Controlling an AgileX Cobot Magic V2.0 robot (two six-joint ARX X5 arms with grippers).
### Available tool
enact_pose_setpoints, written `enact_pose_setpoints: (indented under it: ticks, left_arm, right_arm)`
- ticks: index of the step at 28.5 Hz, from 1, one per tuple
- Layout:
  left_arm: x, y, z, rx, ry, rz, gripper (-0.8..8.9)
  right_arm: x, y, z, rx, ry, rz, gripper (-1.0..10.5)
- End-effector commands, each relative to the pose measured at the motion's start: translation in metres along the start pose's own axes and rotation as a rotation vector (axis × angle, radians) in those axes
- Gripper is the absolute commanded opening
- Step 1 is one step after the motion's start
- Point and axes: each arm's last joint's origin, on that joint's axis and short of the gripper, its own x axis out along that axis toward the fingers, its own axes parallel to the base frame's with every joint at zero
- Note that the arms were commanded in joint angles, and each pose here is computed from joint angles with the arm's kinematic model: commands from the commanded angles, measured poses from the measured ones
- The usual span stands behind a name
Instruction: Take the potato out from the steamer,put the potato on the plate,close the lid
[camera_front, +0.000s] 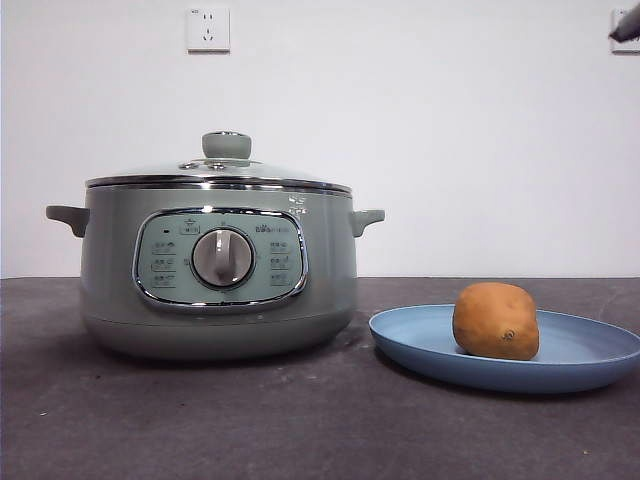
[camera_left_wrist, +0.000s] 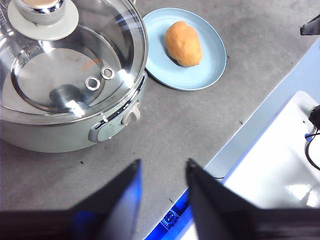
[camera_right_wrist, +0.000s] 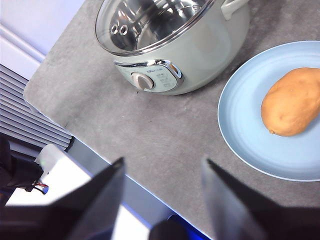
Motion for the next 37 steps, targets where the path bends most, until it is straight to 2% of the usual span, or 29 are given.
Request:
enact_pose_setpoints:
  ticks: [1,26,28,31,37]
  left_arm:
    - [0.000,0.000,0.000,-0.001,-0.002,-0.002,-0.08]
    - [0.000,0.001,0.003,0.011,-0.030,0.009,-0.03]
    - [0.000,0.001,0.004,0.053,-0.041,0.013,-0.04]
    - [-0.009,0.005,0.009,0.151,-0.142,0.118,-0.04]
    - [-0.043,0.016,0.010,0.264,-0.516,0.328,-0.04]
  right_arm:
    - [0.001,-0.001,-0.001,0.005,0.001,-0.003,0.0]
    - [0.001,-0.001,-0.001,0.004,0.001,-0.004,0.0]
    - [0.001,-0.001,-0.001,0.005,0.002,-0.005,0.0]
    - [0.001,-0.001,-0.001,0.005,0.002,-0.004,0.0]
    - [0.001,-0.001,-0.001,0.005,0.002,-0.004,0.0]
